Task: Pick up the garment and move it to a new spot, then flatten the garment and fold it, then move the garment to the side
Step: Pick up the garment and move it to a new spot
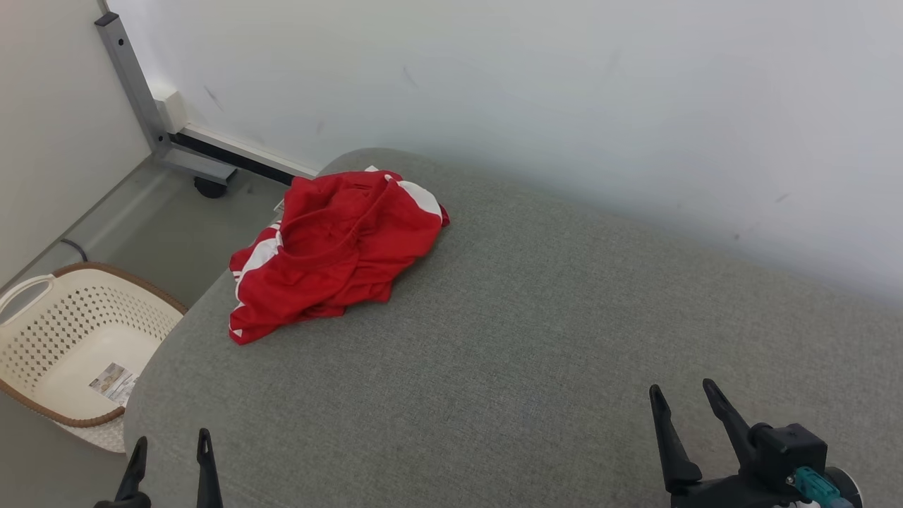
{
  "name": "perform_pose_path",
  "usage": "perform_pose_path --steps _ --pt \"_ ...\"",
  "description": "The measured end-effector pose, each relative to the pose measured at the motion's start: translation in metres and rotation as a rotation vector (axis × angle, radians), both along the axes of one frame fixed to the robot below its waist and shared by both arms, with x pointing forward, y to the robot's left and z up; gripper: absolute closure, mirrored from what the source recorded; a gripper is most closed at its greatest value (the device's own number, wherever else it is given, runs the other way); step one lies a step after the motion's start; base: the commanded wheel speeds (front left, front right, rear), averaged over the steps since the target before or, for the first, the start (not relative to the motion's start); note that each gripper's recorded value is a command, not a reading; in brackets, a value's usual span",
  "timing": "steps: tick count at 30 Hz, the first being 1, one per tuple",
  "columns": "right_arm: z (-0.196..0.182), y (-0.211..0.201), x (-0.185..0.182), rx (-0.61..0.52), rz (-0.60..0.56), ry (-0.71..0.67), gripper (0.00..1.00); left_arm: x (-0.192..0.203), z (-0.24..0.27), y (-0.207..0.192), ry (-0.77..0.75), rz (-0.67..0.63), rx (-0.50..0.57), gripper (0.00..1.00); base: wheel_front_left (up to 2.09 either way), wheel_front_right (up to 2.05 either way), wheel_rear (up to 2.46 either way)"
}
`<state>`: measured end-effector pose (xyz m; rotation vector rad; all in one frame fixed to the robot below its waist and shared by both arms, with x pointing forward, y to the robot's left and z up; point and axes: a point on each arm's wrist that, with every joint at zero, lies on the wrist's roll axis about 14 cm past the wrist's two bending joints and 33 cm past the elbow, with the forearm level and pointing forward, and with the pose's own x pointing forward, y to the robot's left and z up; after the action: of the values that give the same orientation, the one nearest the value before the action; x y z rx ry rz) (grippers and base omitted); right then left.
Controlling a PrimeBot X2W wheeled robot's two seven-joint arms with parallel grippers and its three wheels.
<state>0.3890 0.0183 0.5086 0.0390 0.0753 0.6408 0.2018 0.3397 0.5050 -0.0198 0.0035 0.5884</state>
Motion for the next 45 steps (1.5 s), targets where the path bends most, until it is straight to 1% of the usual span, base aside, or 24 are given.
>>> perform_pose_path --steps 4,7,11,15,19,24,30,32,35,38,45 --pt "-0.001 0.004 -0.001 -0.003 0.013 0.003 0.00 -0.001 0.000 0.003 0.012 0.000 -0.003 0.00 0.00 0.00 0.00" --pt "-0.004 0.000 -0.003 -0.008 0.005 0.011 0.00 0.011 0.005 -0.004 -0.022 -0.034 -0.039 0.00 0.00 0.00 0.00" --pt "-0.010 -0.003 -0.003 -0.019 0.001 0.028 0.00 0.051 0.020 -0.006 -0.015 -0.130 -0.057 0.00 0.00 0.00 0.00" --pt "-0.015 -0.004 -0.005 -0.032 0.004 0.050 0.00 0.096 0.017 -0.014 0.078 -0.263 -0.102 0.00 0.00 0.00 0.00" --pt "-0.013 0.004 -0.008 -0.048 0.034 0.050 0.00 0.133 0.024 -0.006 0.153 -0.296 -0.108 0.00 0.00 0.00 0.00" --pt "-0.014 0.003 -0.004 -0.070 0.034 0.058 0.00 0.173 0.022 0.001 0.281 -0.330 -0.077 0.00 0.00 0.00 0.00" --pt "-0.024 -0.008 0.007 -0.084 0.002 0.091 0.00 0.218 0.005 0.005 0.429 -0.367 -0.033 0.00 0.00 0.00 0.00" --pt "-0.026 -0.013 0.011 -0.079 -0.015 0.100 0.00 0.228 -0.008 0.004 0.486 -0.373 -0.040 0.00 0.00 0.00 0.00" --pt "-0.027 -0.021 0.021 -0.070 -0.043 0.098 0.00 0.241 -0.024 0.011 0.545 -0.364 -0.044 0.00 0.00 0.00 0.00" --pt "-0.036 -0.030 0.026 -0.074 -0.070 0.123 0.00 0.251 -0.042 0.017 0.591 -0.342 -0.039 0.00 0.00 0.00 0.00" --pt "-0.059 -0.053 0.031 -0.088 -0.133 0.181 0.00 0.271 -0.082 0.011 0.678 -0.342 -0.066 0.00 0.00 0.00 0.00"
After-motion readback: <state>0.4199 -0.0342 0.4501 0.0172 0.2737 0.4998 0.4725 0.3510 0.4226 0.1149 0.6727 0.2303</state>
